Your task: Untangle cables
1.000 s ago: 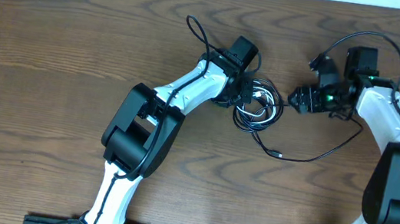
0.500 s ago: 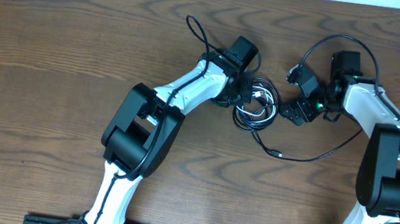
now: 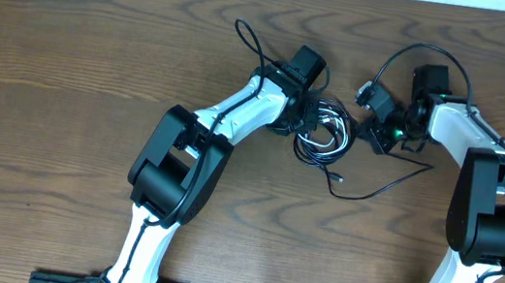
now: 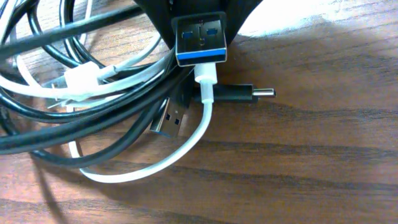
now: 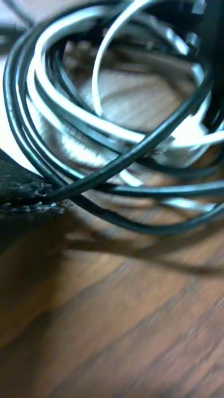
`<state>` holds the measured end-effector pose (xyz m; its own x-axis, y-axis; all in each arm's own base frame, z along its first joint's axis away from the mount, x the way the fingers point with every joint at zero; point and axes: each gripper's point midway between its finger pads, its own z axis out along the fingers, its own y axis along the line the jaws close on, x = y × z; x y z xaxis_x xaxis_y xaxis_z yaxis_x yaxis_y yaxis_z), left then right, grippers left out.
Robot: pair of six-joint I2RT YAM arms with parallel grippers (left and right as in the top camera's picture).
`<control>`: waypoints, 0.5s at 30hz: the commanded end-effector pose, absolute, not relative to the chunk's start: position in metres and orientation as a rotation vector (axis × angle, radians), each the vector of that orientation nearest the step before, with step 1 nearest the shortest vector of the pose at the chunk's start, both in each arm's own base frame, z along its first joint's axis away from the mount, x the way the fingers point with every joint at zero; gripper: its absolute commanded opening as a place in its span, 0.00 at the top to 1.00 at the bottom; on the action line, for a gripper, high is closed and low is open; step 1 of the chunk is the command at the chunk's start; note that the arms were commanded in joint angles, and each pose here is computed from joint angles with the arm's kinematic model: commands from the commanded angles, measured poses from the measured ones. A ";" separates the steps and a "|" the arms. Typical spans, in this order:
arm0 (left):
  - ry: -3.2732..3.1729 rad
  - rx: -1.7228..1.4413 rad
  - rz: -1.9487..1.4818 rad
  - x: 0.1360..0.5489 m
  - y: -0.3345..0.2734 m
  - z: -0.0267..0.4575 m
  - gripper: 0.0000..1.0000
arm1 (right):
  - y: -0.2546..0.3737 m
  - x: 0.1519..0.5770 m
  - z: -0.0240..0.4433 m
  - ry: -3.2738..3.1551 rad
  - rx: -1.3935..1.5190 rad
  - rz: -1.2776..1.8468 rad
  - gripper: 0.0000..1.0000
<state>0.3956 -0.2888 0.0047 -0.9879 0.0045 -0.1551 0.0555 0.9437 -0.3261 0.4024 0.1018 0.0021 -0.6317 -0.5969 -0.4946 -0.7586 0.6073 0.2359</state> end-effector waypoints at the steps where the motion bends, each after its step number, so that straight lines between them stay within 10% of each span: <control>1: 2.981 0.040 -0.403 0.392 -0.274 -0.014 0.92 | 0.133 0.400 0.059 2.265 -1.077 0.803 0.99; 15: 2.972 0.034 -0.369 0.395 -0.271 -0.015 0.92 | 0.117 0.378 0.253 1.913 -1.053 0.390 0.99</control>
<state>0.3972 -0.2869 0.0044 -0.9868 0.0012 -0.1616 0.0531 0.9470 -0.3168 0.3824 0.1223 0.2306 -0.2444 -0.5216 -0.8174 -0.8332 0.5442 -0.0982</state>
